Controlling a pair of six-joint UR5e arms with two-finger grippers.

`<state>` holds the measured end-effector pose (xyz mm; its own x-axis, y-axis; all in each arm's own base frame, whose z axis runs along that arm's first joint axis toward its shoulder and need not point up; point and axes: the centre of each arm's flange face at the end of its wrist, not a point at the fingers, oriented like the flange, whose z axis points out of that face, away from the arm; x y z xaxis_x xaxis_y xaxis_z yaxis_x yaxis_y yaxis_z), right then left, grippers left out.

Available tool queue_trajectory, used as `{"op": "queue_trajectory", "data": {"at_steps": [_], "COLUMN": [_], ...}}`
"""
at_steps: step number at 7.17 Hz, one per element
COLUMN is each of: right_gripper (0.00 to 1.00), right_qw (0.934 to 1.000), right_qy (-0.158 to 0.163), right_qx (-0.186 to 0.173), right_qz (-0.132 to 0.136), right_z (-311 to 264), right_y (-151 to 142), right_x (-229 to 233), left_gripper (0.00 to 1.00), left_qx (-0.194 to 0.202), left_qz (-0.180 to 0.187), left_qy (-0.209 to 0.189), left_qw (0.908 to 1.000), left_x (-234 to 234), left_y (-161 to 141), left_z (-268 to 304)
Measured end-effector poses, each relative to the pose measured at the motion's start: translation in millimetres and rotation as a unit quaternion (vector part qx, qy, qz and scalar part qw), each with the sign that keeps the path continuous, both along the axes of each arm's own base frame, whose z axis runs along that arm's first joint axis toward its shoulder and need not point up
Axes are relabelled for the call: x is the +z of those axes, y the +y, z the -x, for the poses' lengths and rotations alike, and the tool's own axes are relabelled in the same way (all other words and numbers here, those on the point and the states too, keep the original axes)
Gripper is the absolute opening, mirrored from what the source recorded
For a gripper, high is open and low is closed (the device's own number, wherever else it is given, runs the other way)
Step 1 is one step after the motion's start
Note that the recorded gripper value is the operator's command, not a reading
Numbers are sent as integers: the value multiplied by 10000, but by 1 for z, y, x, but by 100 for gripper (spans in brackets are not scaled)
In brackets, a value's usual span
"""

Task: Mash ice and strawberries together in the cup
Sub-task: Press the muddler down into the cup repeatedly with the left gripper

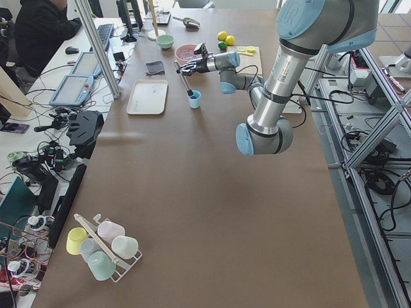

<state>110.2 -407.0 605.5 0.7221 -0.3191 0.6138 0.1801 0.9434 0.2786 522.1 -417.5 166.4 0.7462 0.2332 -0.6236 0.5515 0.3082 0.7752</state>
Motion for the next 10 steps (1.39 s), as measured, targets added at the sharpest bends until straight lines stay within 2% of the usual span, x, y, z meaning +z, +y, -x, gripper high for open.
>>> {"op": "queue_trajectory", "data": {"at_steps": [5, 8, 10], "right_gripper": [98, 98, 98], "right_qw": [10000, 10000, 10000], "right_qy": [6, -20, -38], "right_qx": [5, 8, 9], "right_qz": [24, -33, -40], "right_z": [0, 0, 0], "right_y": [1, -3, -4], "right_x": [2, -4, -5], "left_gripper": [0, 0, 0], "left_qx": [102, 366, 482], "left_qz": [-2, -23, 11], "left_qy": [-45, 151, 209], "left_qw": [9999, 9992, 9986], "left_x": [5, -23, -27], "left_y": [7, -33, -34], "left_z": [-14, 35, 41]}}
